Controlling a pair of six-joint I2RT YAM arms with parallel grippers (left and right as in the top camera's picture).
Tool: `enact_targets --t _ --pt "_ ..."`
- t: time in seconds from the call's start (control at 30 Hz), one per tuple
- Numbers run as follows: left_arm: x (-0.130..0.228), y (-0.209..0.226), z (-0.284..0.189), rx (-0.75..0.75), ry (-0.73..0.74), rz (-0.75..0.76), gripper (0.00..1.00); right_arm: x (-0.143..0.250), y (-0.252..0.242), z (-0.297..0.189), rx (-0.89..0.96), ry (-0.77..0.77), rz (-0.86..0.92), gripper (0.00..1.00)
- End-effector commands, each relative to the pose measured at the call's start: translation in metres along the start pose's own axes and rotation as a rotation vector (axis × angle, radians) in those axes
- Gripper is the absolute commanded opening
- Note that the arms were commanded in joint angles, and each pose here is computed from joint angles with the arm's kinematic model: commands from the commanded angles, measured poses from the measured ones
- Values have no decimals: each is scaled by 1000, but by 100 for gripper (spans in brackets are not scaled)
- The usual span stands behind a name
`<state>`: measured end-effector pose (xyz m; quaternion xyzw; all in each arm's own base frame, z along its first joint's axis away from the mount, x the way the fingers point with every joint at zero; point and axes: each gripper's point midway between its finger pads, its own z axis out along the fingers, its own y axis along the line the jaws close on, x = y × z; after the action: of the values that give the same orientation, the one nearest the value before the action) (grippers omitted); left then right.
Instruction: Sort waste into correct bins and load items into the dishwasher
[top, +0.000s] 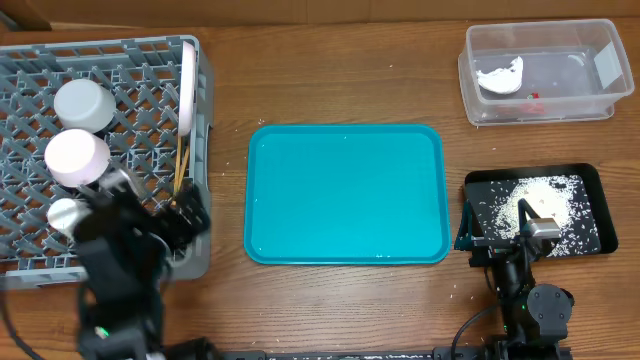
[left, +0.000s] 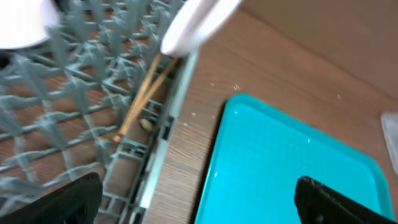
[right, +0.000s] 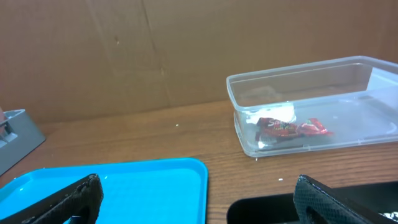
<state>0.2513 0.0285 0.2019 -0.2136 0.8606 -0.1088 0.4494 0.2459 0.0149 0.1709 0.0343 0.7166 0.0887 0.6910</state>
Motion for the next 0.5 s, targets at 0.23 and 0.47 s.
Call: enact_targets --t 0.23,0.47 --pt "58 -2 31 179 -187 94 100 1 0 0 0 -6 -4 100" --pt "75 -24 39 322 -336 276 100 1 0 0 0 -6 -4 100"
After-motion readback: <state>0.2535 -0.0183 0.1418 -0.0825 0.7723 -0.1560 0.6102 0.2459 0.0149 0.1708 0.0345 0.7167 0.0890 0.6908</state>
